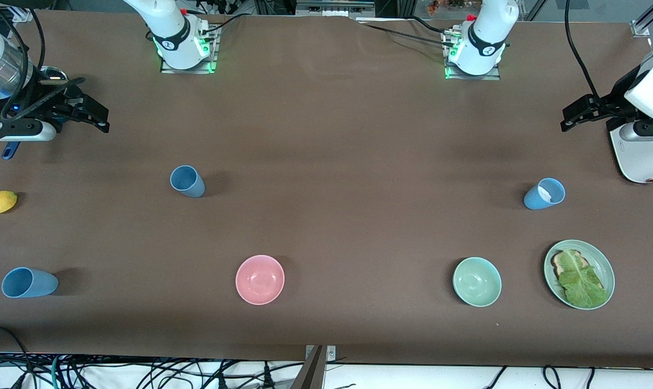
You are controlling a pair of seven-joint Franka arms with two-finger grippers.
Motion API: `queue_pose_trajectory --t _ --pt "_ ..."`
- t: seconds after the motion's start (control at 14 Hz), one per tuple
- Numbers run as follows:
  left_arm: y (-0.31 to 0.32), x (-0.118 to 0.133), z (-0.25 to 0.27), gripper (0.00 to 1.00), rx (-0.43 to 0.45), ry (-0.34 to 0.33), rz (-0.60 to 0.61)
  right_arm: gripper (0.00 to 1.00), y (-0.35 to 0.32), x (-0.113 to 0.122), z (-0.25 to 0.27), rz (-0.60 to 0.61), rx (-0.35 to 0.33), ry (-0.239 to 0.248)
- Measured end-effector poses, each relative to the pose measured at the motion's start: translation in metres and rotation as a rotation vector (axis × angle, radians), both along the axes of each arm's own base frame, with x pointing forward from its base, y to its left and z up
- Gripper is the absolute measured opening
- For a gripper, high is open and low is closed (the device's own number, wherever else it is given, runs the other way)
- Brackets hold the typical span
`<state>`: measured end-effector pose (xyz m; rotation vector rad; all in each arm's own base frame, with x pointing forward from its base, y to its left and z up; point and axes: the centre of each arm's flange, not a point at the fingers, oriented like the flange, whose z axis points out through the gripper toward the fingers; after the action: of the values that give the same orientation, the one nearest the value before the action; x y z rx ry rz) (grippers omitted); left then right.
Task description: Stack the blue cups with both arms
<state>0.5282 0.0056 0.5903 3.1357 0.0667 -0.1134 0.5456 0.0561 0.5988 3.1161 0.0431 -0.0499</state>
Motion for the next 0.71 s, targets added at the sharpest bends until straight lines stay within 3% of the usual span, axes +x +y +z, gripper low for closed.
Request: queue_pose_trajectory --t 0.71 --pt "0.0031 0.0001 -0.0008 1.00 0.000 0.003 0.006 1.00 0.0018 -0.0003 -0.0003 0.003 0.000 0.002"
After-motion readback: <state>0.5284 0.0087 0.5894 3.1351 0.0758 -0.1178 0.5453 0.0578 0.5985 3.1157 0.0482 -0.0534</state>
